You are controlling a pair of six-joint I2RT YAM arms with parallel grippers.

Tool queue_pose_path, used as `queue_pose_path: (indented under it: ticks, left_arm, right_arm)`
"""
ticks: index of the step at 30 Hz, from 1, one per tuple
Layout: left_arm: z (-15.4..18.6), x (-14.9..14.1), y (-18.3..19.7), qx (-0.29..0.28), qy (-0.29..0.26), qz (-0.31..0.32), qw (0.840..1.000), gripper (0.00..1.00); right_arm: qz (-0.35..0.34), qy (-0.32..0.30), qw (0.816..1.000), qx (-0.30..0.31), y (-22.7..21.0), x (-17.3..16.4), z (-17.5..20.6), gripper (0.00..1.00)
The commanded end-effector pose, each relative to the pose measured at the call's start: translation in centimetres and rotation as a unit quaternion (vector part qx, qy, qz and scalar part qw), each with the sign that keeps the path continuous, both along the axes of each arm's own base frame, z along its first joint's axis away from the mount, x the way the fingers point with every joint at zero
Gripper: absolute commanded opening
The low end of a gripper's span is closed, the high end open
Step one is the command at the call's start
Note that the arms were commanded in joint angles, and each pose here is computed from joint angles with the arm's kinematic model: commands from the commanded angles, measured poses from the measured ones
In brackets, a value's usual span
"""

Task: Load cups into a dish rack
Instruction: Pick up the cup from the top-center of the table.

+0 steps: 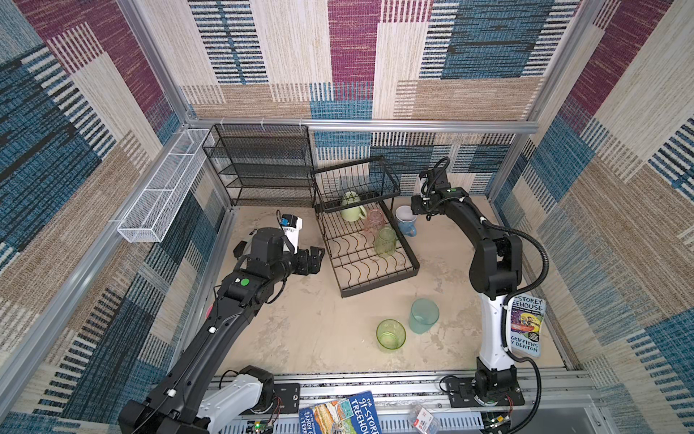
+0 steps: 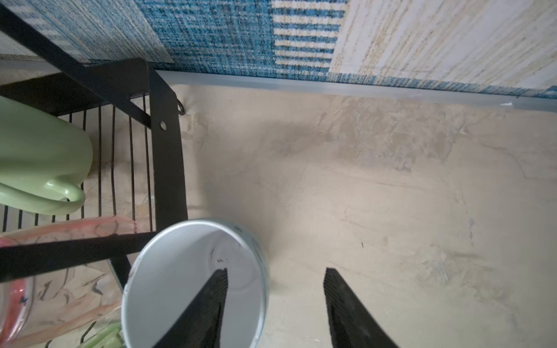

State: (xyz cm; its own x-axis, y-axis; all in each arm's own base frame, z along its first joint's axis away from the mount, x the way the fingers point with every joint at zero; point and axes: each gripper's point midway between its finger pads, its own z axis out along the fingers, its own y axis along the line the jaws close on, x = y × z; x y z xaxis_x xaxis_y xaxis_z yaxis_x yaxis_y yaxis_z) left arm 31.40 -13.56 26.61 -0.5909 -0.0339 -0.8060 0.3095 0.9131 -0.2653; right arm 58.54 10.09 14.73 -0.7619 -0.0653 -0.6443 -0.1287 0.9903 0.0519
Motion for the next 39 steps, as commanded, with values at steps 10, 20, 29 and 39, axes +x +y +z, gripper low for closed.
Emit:
queue_pose_path:
  ticks: [10,20,29,39]
  left_arm:
    - [0.3,0.2,-0.2,0.003,-0.008,-0.008,1.0,0.89]
    - [0.2,0.3,-0.3,0.001,-0.006,-0.009,1.0,0.89]
    - [0.1,0.3,-0.4,0.001,-0.005,-0.01,1.0,0.89]
    - [0.2,0.2,-0.4,-0.002,-0.005,-0.012,1.0,0.89]
  right_arm:
    - [0.034,0.024,0.999,-0.002,0.9,0.0,-1.5,0.42]
    - [0.037,0.03,0.999,-0.01,1.1,0.2,-2.3,0.34]
    - [0.043,0.036,0.998,-0.015,1.8,0.3,-2.7,0.22]
    - [0.024,0.005,0.999,-0.021,1.2,0.4,-0.4,0.03]
